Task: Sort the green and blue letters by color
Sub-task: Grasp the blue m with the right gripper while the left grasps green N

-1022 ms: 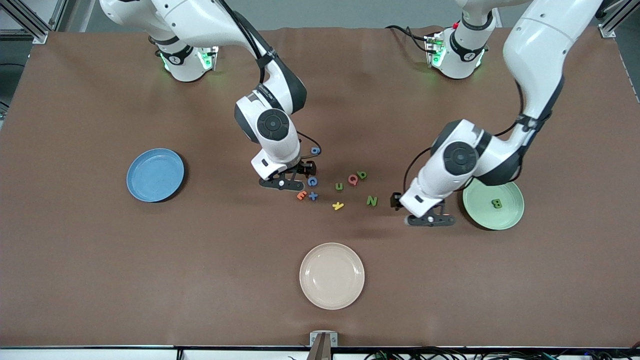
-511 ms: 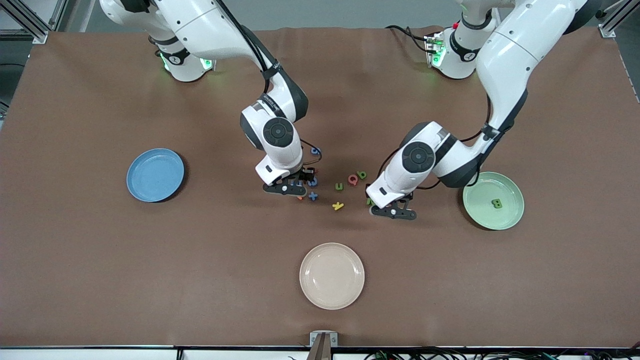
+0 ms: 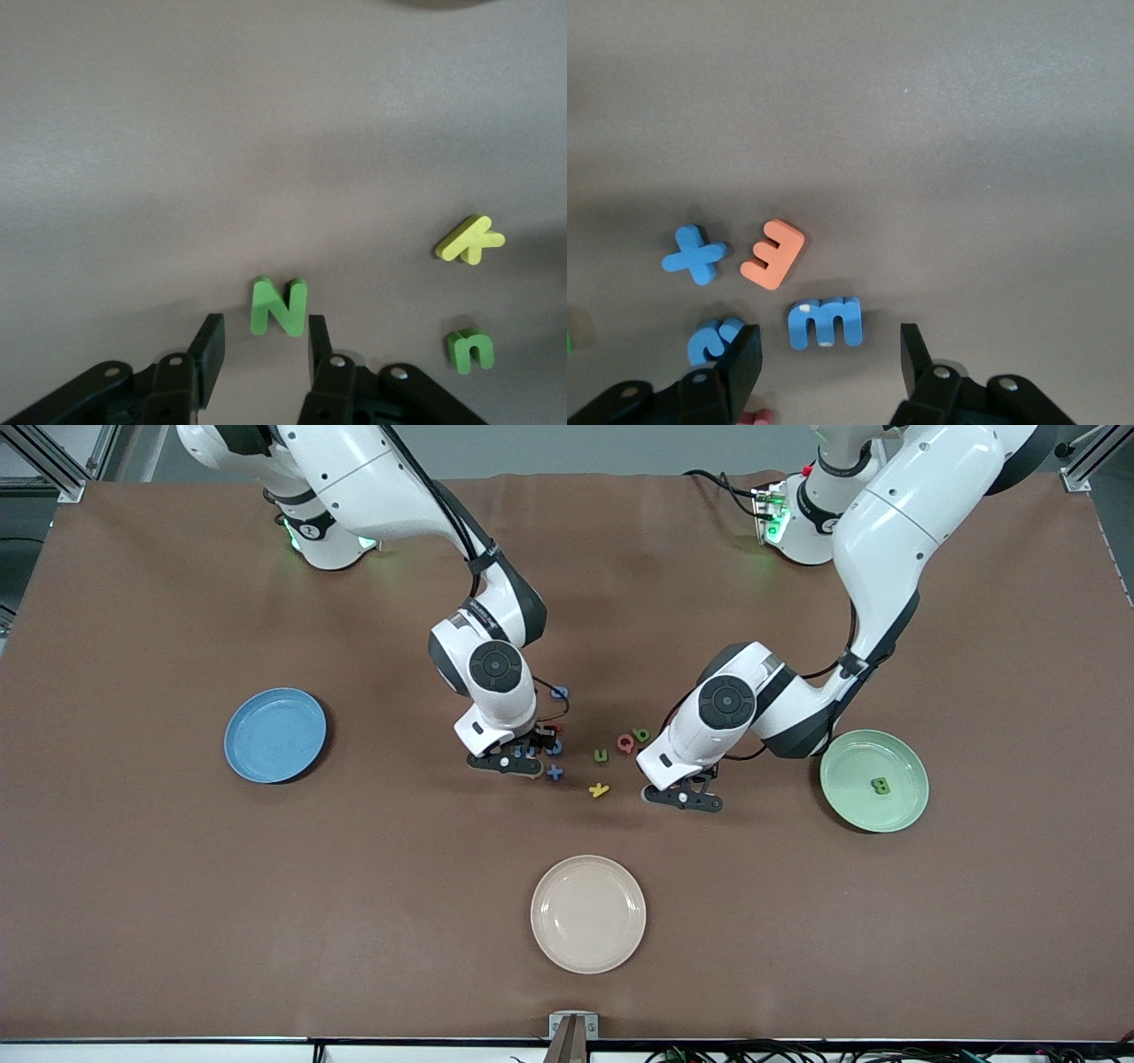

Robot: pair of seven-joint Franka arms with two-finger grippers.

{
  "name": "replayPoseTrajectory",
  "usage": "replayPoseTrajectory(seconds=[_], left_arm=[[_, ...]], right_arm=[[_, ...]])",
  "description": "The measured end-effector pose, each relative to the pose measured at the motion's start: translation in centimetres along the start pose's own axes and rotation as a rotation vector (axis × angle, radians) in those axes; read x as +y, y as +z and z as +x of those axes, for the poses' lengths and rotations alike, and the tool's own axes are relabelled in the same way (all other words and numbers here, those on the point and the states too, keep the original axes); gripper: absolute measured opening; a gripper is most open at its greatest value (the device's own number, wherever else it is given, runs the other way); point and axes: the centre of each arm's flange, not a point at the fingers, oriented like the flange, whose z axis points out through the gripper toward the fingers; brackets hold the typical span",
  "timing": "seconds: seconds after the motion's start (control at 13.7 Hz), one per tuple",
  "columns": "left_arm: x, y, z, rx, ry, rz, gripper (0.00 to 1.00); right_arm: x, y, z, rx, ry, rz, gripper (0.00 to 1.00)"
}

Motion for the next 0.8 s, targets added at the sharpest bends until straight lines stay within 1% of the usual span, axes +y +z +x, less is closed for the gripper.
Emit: replayPoseTrajectory(seconds=[0.36,0.8], left_arm=[[0.4,1.5,-0.4,0.003,0.044,0.021,0.45],[0.2,3.0,-0.5,-0.002,0.043,0.010,0.45]], right_arm=[[0.0,1.0,-0.1,-0.002,-0.001,-0.004,0.71],[0.0,1.7,-0.2,-0.002,-0.002,-0.006,0.70]])
